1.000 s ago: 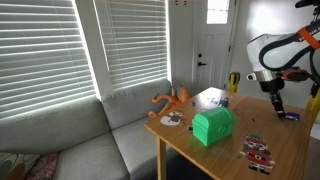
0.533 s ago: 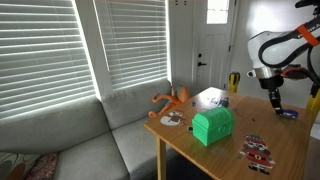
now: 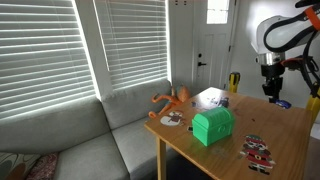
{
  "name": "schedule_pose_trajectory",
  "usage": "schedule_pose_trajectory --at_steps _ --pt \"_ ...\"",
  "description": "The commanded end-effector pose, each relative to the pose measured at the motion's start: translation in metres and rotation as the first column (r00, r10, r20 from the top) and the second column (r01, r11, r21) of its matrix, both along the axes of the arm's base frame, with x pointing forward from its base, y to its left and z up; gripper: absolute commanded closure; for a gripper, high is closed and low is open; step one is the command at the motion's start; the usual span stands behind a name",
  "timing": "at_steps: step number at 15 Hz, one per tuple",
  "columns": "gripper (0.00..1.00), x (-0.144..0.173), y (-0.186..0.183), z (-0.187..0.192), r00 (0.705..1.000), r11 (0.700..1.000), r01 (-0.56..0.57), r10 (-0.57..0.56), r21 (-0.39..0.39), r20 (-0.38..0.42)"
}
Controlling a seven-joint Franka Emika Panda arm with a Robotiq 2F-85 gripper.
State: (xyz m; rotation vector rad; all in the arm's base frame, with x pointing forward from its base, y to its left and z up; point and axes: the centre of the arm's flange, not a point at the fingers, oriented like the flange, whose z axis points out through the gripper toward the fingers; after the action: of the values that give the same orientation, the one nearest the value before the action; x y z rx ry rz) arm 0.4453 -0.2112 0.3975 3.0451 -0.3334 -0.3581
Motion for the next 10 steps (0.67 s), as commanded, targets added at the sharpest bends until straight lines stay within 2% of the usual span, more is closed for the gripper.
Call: schedule_pose_trajectory --at_steps 1,4,6,7,10 --pt "0.89 -0.002 0.014 0.024 0.982 0.987 0.144 -0.134 -0.068 0.13" --pt "0.89 0.008 0.025 0.03 0.941 0.962 0.254 -0.222 -0.103 0.255" --pt "0.89 0.016 0.031 0.03 0.897 0.94 0.331 -0.285 -0.085 0.339" --pt "0.64 0.021 0.018 0.034 0.933 0.962 0.262 -0.231 -0.079 0.274" --pt "0.64 0.025 0.024 0.031 0.911 0.949 0.305 -0.268 -0.076 0.312"
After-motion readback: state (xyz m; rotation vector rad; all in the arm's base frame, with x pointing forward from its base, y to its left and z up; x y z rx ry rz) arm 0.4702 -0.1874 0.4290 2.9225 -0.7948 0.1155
